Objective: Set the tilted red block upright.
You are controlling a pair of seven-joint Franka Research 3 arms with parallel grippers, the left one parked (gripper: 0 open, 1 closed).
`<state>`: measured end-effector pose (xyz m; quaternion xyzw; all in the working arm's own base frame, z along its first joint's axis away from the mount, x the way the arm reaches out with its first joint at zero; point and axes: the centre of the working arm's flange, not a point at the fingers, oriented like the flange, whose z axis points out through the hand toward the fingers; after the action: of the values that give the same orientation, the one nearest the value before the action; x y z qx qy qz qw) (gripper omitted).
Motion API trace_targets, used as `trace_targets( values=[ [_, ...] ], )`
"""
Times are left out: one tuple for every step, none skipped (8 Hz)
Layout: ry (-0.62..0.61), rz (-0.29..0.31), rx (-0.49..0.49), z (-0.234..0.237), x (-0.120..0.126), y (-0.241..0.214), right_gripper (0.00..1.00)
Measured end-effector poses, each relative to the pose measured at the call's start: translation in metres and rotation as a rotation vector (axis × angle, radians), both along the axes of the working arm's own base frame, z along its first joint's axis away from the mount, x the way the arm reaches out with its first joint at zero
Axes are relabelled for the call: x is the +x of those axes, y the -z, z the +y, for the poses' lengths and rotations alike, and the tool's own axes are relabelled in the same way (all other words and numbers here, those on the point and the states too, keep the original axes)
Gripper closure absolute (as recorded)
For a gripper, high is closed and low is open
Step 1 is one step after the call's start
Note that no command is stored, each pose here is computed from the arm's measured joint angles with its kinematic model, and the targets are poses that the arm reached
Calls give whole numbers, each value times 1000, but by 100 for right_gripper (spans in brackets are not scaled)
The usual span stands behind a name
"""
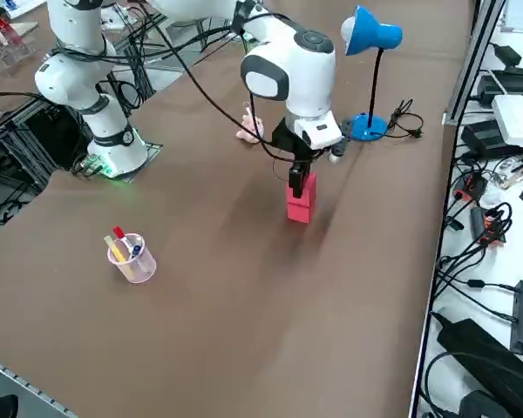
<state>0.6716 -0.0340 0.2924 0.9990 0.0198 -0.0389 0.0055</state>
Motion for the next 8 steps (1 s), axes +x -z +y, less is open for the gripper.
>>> trace_targets(
  values=[
    [-1, 0, 1, 1, 0, 0, 31],
    [-3, 1, 1, 2, 0, 1, 31],
    [-3, 3, 1, 2, 0, 2, 31],
    [-4, 5, 1, 2, 0, 3, 31],
    [-5, 7, 1, 2, 0, 5, 31],
    [-5, 8, 1, 2, 0, 6, 31],
    [-5, 10, 1, 2, 0, 7, 31],
    [-5, 11, 0, 2, 0, 9, 31]
  ],
)
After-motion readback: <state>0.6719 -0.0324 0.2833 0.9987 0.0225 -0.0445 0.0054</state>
